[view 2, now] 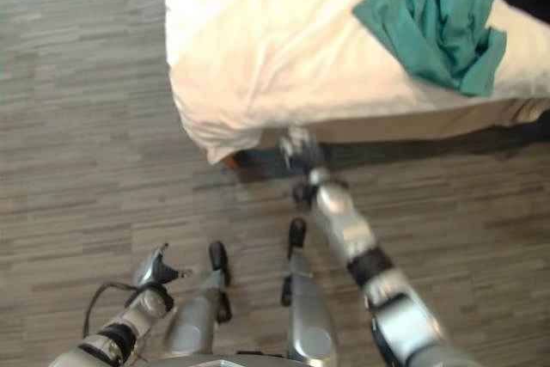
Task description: Tidy up the quilt and then pick up the clothes from the bed and put them into the laundry hamper.
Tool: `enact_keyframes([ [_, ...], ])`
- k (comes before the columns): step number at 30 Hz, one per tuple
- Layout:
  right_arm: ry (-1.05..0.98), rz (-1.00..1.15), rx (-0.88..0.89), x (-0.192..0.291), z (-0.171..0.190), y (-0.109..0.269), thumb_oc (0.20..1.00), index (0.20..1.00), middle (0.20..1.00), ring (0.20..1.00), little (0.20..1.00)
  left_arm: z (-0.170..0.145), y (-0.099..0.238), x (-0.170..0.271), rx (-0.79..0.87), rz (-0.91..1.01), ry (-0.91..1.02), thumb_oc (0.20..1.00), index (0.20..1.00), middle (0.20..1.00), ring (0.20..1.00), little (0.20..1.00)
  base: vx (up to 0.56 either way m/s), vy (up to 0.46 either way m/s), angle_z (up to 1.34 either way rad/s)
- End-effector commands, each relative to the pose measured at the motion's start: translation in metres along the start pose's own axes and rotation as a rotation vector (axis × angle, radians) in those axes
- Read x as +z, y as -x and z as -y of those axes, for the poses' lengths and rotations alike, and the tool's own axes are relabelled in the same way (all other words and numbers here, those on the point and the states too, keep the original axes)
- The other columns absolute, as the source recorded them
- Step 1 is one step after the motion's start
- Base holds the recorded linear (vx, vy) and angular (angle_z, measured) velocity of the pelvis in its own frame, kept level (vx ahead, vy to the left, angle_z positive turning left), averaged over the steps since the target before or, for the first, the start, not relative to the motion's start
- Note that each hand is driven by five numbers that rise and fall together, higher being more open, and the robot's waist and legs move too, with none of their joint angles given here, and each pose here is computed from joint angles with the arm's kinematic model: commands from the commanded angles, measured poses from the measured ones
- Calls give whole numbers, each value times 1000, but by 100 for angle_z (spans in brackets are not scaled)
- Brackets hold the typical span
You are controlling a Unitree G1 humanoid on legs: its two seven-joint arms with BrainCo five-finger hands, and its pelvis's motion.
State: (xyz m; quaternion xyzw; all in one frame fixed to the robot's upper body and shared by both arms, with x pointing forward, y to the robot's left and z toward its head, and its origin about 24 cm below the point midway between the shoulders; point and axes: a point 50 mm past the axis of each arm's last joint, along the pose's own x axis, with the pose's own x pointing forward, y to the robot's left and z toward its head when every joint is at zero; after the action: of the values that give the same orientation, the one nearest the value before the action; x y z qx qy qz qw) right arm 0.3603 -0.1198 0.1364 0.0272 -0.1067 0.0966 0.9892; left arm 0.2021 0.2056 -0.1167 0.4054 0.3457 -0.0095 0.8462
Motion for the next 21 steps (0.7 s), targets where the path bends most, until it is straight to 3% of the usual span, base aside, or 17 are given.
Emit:
enact_keyframes([
  [1, 204, 187, -205, 77, 43, -41, 200, 200, 200, 200, 200, -3, -4, 16, 3, 61, -29, 1000, 1000, 1000, 1000, 1000, 0, 0, 0],
  [2, 300, 140, -306, 92, 65, -53, 200, 200, 200, 200, 200, -4, -5, 19, 1, 83, -45, 1000, 1000, 1000, 1000, 1000, -1, 4, 14],
  [7, 461, -20, -435, 76, 102, -49, 200, 200, 200, 200, 200, -4, -4, 19, 14, 75, 4, 1000, 1000, 1000, 1000, 1000, 6, 6, 0],
  [9, 558, -247, -509, 24, 137, -19, 200, 200, 200, 200, 200, -2, -3, 15, 22, 51, 52, 1000, 1000, 1000, 1000, 1000, 40, 77, 3],
  [11, 544, -404, -567, -21, 157, 18, 200, 200, 200, 200, 200, -1, -2, 10, 28, 24, 69, 1000, 1000, 1000, 1000, 1000, 52, 134, 10],
  [14, 433, -746, -688, -106, 180, 117, 200, 200, 200, 200, 200, 3, 0, 1, -3, -8, 20, 1000, 1000, 1000, 1000, 1000, 107, 177, 7],
  [16, 382, -924, -766, -136, 190, 180, 200, 200, 200, 200, 200, 4, 1, -8, -36, -32, -38, 1000, 1000, 1000, 1000, 1000, 123, 156, 12],
  [17, 382, -924, -766, -136, 190, 180, 200, 200, 200, 200, 200, 4, 1, -8, -36, -32, -39, 1000, 1000, 1000, 1000, 1000, 198, 171, 10],
  [18, 349, -1118, -845, -159, 193, 255, 200, 200, 200, 200, 200, 0, 0, -19, -46, -79, -71, 1000, 1000, 1000, 1000, 1000, 219, 133, 14],
  [20, 339, -1251, -889, -170, 186, 305, 200, 200, 200, 200, 200, -10, -1, -30, -32, -128, -116, 1000, 1000, 1000, 1000, 1000, 228, 103, 15],
  [21, 348, -1326, -879, -176, 177, 328, 1000, 1000, 1000, 1000, 1000, -15, -2, -34, -21, -140, -145, 1000, 1000, 1000, 1000, 1000, 125, 7, -11],
])
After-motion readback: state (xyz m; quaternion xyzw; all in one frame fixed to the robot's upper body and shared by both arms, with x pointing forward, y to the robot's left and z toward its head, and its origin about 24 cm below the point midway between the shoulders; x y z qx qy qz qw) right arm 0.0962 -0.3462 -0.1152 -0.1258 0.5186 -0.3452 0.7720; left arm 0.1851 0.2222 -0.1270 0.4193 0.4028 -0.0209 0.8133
